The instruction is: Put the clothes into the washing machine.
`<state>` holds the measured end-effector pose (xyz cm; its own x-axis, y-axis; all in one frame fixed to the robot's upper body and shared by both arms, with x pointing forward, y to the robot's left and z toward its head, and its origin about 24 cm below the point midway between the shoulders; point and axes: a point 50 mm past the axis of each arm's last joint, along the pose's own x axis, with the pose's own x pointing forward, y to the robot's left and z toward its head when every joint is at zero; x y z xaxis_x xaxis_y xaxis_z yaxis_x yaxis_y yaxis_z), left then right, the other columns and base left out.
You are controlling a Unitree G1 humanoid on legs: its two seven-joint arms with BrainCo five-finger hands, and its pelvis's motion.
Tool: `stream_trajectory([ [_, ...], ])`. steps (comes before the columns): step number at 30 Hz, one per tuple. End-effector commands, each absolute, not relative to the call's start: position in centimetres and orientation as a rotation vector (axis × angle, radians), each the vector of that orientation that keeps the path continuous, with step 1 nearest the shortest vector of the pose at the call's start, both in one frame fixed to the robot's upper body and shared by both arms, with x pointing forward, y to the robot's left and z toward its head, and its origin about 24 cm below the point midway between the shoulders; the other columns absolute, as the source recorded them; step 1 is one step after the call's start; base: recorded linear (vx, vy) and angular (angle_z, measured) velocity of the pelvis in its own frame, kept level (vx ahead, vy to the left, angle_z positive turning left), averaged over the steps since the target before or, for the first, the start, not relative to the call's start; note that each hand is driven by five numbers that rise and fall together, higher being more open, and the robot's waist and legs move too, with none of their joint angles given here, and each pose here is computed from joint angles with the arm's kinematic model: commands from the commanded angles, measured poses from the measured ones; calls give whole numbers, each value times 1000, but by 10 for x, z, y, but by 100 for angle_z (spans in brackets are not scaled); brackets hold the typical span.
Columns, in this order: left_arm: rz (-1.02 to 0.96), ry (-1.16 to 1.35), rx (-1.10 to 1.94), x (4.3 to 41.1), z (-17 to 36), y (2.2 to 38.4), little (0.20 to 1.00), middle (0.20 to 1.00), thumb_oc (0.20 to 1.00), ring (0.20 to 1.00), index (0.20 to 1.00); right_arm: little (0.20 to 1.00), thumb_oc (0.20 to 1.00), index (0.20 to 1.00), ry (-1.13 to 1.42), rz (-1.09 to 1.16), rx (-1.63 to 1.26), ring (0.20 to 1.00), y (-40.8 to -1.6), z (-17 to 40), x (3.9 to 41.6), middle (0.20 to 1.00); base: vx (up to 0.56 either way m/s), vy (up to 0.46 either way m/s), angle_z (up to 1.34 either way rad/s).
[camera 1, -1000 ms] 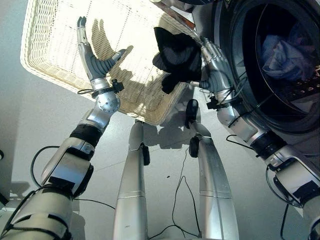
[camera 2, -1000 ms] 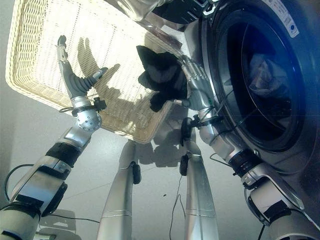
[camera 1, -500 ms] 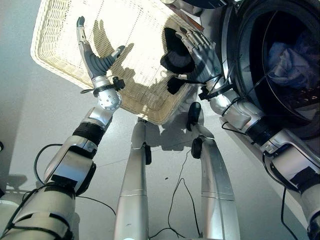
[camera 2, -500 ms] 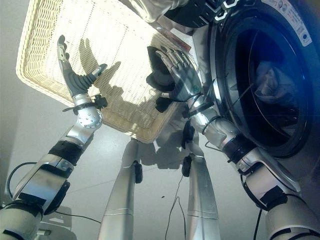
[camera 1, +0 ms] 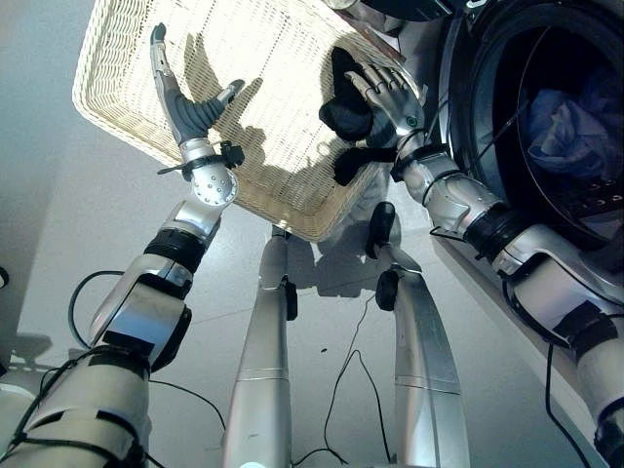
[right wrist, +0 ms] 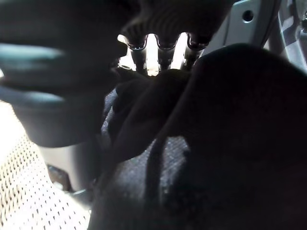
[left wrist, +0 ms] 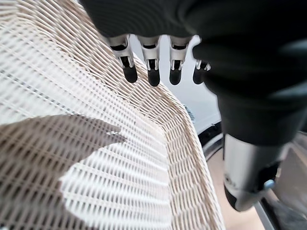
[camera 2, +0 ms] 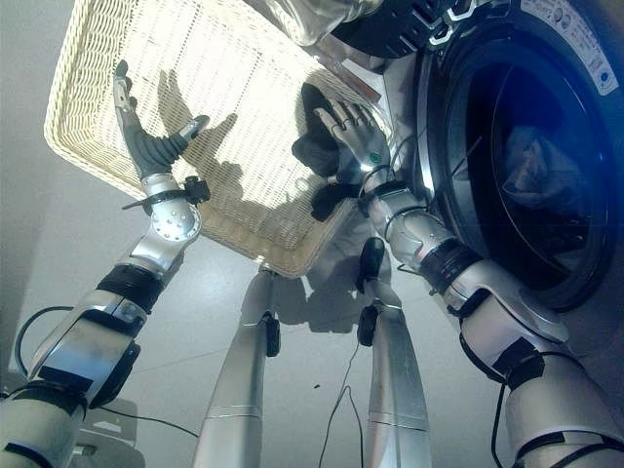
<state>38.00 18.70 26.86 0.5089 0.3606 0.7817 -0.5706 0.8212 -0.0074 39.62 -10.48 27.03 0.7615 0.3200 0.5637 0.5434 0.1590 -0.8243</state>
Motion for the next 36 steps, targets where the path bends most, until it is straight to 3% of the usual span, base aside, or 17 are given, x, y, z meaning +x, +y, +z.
stream_trajectory([
  [1,599,-892,181,380,280,187,1000,1000,1000,1000,1000,1000,1000,1000,-449,-214,-1620,1000,-141,248,412,1000,0,0,0],
  [4,595,-892,181,381,279,185,1000,1000,1000,1000,1000,1000,1000,1000,-370,-239,-1658,1000,-152,243,415,1000,0,0,0],
  [5,595,-891,180,381,279,186,1000,1000,1000,1000,1000,664,664,664,-359,-240,-1662,664,-153,241,416,664,0,0,0],
  [6,595,-892,179,381,279,185,1000,1000,1000,1000,1000,253,253,253,-352,-242,-1662,253,-155,240,416,253,0,0,0],
  [7,595,-892,178,381,279,185,1000,1000,1000,1000,1000,200,200,200,-351,-242,-1661,200,-155,240,416,200,0,0,0],
  [19,594,-899,165,379,273,183,1000,1000,1000,1000,1000,200,200,200,-461,-230,-1479,200,-150,240,412,200,0,0,0],
  [28,613,-895,170,373,262,192,1000,1000,1000,1000,1000,200,200,200,-483,-8,-522,200,-134,233,390,200,0,0,0],
  [32,637,-883,177,371,254,199,1000,1000,1000,1000,1000,200,200,200,-442,71,72,200,-151,221,383,200,6,27,-1],
  [36,655,-879,179,370,253,204,1000,1000,1000,1000,1000,200,200,200,-410,62,355,200,-173,209,382,200,0,9,-1],
])
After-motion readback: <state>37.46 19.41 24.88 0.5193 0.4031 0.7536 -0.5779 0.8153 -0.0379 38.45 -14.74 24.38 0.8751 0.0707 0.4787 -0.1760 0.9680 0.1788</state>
